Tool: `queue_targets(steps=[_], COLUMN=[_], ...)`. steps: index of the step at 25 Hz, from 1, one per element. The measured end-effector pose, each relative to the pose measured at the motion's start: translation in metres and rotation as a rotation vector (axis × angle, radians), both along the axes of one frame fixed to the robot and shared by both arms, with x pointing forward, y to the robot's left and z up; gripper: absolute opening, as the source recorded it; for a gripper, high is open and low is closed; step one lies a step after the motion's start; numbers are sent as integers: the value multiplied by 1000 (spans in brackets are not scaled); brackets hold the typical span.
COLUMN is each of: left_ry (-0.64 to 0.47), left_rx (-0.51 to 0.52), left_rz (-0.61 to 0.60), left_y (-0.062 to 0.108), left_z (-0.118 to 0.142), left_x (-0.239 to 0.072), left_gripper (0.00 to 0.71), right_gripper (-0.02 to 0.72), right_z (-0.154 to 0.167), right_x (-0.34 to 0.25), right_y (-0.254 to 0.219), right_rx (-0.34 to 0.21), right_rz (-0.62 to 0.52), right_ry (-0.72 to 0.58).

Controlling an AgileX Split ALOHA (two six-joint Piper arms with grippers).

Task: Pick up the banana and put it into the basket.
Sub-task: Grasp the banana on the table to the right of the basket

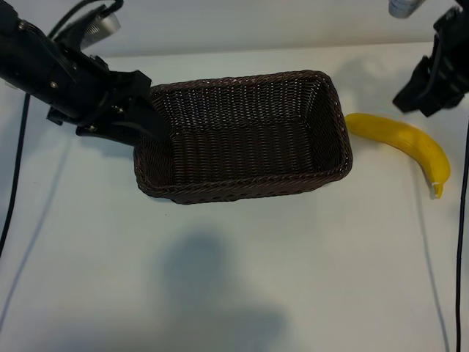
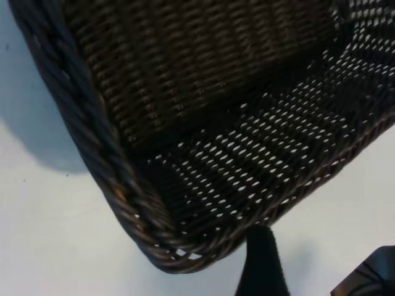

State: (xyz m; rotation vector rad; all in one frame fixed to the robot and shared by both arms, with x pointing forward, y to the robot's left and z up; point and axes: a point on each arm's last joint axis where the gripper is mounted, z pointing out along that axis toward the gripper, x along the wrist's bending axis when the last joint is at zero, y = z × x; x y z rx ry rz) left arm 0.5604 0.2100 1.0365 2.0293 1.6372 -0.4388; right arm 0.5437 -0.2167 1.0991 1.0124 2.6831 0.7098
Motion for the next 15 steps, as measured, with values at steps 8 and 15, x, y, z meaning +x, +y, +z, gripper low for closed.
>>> queue_targets(steps=[8,15], left_ry=[-106,-86], left_rx=[-14,-16], left_rz=[3,-25], left_y=[2,1], left_z=[30,35], left_x=[-12,-17], left_gripper=[541,540], right_gripper=[467,477], right_z=[-46,-99], right_x=[32,53], right_y=[-3,-7], right_rx=[-111,-205], right_rz=[-25,-48], right_ry=[51,171])
